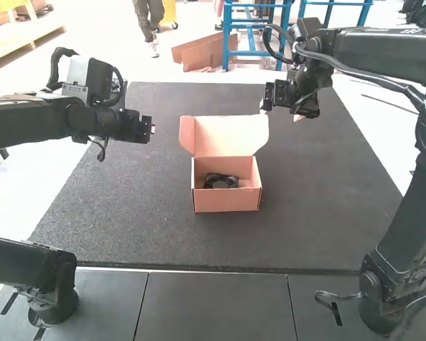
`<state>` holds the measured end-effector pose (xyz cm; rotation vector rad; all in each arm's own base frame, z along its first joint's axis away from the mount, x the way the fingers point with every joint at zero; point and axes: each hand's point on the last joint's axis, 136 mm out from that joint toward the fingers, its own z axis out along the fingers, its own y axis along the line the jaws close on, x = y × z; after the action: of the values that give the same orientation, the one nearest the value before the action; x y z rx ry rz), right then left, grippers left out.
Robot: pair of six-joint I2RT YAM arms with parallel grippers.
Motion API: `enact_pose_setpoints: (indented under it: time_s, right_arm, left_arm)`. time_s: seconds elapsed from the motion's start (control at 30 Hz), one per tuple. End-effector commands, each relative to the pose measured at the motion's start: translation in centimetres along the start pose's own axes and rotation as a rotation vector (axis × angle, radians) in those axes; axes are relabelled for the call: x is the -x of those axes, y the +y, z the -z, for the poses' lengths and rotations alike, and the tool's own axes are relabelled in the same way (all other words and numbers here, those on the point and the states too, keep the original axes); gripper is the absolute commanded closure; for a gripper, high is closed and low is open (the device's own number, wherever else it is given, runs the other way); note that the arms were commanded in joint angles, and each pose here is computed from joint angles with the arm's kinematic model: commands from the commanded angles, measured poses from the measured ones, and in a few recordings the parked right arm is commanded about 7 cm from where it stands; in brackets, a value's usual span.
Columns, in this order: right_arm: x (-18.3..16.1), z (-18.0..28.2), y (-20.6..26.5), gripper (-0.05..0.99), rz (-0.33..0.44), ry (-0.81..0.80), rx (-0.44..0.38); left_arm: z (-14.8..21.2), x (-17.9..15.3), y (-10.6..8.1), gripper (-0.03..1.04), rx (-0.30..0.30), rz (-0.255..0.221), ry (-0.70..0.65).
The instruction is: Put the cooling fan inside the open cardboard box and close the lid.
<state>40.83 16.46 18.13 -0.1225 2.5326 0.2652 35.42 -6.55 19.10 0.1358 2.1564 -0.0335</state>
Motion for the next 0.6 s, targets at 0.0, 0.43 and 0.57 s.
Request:
enact_pose_setpoints:
  time_s: [0.0, 0.43, 0.57]
  right_arm:
    - [0.2, 1.0, 1.0, 0.03, 0.055, -0.047, 0.061]
    - [2.8, 0.4, 4.1, 0.03, 0.042, -0.137, 0.251]
    - [1.8, 0.2, 4.1, 0.04, 0.033, -0.066, 0.254]
  left_arm:
    - [-0.4, 3.4, 0.2, 0.04, 0.028, 0.001, -0.064]
    - [-5.7, 5.0, -0.8, 0.04, 0.029, 0.013, -0.002]
    - [-6.3, 5.2, -1.1, 0.04, 0.026, 0.009, 0.003]
